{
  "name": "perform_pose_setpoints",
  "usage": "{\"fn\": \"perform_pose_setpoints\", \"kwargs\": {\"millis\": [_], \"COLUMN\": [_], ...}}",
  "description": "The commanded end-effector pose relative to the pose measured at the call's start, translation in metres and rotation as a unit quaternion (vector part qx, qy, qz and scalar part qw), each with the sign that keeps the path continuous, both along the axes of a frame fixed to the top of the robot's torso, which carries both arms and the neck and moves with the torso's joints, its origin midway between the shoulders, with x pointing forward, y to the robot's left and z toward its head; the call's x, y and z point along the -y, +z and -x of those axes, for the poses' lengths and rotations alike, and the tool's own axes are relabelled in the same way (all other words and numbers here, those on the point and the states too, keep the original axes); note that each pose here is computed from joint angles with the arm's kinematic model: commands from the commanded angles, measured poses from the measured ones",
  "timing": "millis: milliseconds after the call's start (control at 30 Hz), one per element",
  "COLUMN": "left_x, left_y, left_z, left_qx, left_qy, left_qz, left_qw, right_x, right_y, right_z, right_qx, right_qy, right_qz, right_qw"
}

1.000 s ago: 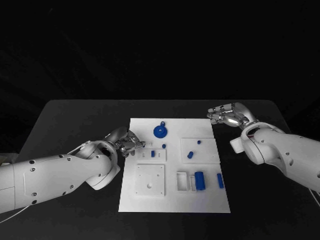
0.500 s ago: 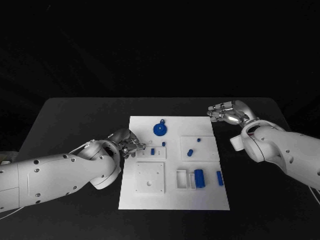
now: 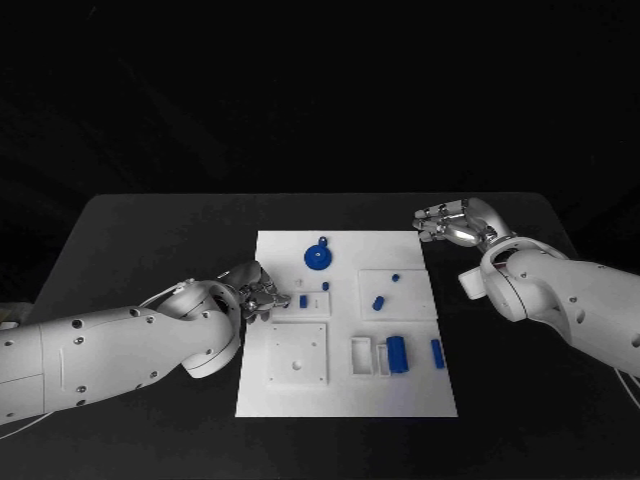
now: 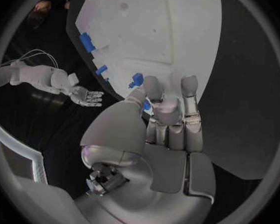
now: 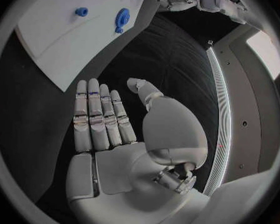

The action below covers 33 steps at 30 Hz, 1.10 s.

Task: Assemble the parts on the task board

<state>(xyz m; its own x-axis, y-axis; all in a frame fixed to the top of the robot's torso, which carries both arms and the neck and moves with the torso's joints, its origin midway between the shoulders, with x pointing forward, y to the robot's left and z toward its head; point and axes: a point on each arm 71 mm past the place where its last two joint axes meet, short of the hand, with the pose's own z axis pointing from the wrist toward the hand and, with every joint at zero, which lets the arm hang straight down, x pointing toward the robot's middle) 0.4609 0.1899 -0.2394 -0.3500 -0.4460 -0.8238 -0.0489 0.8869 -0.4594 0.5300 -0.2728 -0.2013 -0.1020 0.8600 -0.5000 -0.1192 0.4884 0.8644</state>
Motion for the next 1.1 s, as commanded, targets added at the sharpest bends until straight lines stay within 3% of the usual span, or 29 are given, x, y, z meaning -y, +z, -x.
{"fn": "perform_pose_setpoints", "kwargs": {"millis": [33,700,1100], "left_x": [0.0013,-0.0014,-0.0002], "left_y": [-0.0019,-0.0013,-0.0047], "left_z": [-0.0001,-0.0043,-0.0035], "left_qx": [-0.006,0.018,-0.003], "left_qy": [-0.005,0.002,-0.008], "left_qz": [-0.011,-0.012,-0.026], "left_qw": [1.0,1.0,1.0], "right_x": [-0.0011,-0.0001,0.0003], "right_y": [0.0005,0.0005,0.0005], "right_z": [0.0006,0.0007,0.0007], "right_qx": [0.004,0.004,0.003], "right_qy": [0.005,0.005,0.005], "right_qz": [-0.001,0.0,0.0], "right_qw": [1.0,1.0,1.0]}}
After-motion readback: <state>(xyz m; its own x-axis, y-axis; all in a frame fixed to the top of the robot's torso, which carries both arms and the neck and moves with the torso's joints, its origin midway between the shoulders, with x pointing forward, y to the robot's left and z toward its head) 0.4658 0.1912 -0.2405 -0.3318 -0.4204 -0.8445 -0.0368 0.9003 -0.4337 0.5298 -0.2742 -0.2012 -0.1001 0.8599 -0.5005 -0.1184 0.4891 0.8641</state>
